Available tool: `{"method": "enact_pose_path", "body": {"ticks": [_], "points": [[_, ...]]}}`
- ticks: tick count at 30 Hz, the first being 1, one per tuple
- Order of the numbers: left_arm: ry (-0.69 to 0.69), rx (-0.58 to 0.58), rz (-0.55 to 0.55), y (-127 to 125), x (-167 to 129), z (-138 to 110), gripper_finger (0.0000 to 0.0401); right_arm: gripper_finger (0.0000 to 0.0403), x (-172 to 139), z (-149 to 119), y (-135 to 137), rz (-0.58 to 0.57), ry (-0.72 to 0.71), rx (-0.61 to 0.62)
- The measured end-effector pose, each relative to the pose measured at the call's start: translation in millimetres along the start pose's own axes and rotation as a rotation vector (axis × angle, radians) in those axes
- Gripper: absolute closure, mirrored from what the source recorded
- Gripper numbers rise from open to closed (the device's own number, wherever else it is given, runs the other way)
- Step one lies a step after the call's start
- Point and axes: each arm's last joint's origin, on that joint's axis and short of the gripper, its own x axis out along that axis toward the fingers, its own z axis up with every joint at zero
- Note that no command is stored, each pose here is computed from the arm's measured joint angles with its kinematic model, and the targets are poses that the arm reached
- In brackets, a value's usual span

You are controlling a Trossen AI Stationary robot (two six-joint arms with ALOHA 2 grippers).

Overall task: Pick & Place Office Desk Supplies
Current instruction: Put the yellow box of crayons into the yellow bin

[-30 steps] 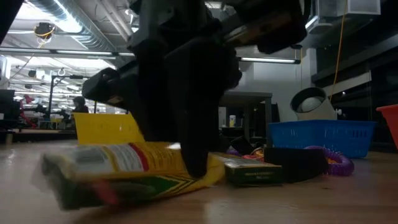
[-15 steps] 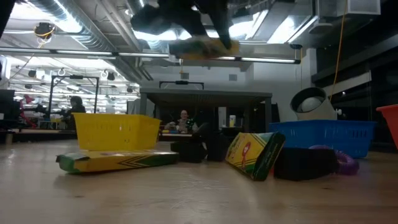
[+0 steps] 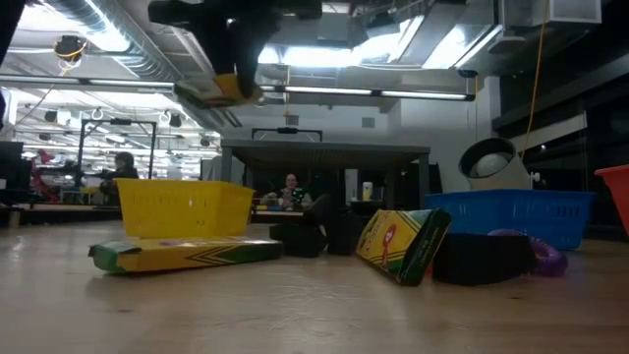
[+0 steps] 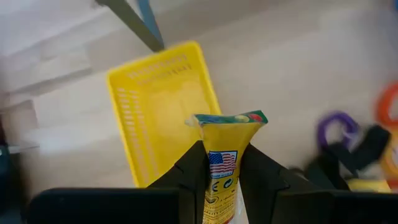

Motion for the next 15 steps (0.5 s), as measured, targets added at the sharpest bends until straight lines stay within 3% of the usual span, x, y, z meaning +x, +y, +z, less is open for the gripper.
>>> {"method": "enact_pose_path", "body": {"ticks": [8, 15], "points": [[-0.041, -0.070, -0.059, 6.9, 21.8, 15.1, 0.0331, 0.0243, 0.0, 0.0, 0.0, 0.000, 0.000, 0.002], [-0.093, -0.237, -0.239, 51.5, 26.7, 6.0, 0.0331, 0.0243, 0.0, 0.0, 0.0, 0.000, 0.000, 0.005]]}}
